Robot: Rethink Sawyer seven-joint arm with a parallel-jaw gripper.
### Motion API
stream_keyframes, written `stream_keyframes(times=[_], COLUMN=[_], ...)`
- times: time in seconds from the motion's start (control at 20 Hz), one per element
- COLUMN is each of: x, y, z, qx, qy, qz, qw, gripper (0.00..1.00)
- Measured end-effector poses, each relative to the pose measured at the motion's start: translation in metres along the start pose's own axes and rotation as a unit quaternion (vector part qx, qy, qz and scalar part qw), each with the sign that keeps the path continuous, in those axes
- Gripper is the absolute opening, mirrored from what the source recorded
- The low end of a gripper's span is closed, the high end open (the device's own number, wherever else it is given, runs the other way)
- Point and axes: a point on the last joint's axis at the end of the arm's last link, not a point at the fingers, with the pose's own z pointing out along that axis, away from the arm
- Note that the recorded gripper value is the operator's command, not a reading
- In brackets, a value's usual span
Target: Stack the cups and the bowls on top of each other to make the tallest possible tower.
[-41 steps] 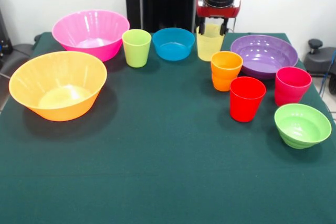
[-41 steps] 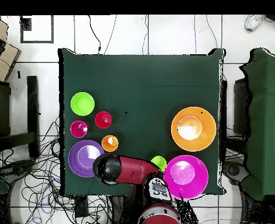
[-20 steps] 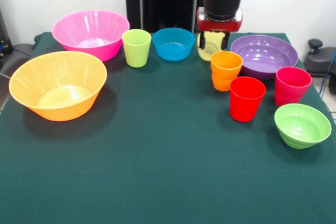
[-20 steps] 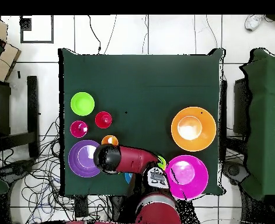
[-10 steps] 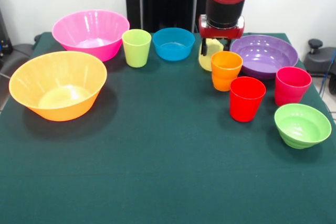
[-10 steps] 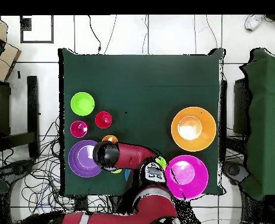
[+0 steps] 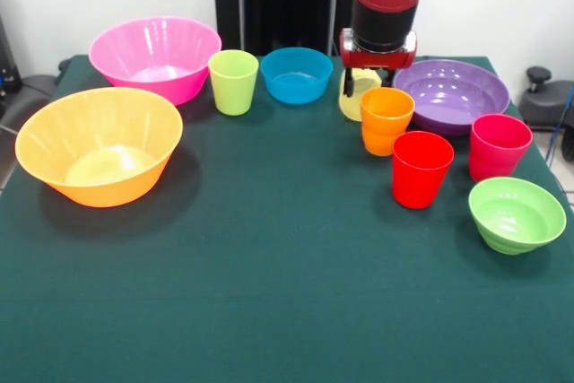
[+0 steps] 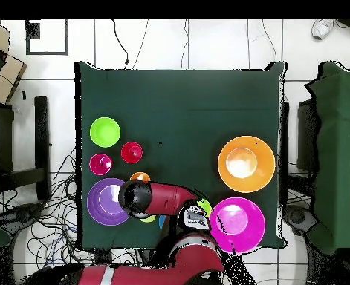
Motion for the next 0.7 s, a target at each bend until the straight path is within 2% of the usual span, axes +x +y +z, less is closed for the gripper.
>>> stream_keyframes(times=[0.3, 0.7], x=[0.0, -0.001], y=[0.0, 0.0], z=[-0.003, -0.021], qx=[0.0, -0.002], qy=[0.002, 0.01], qz=[0.0, 0.0], qw=[1.0, 0.9999], gripper=[1.0, 1.0])
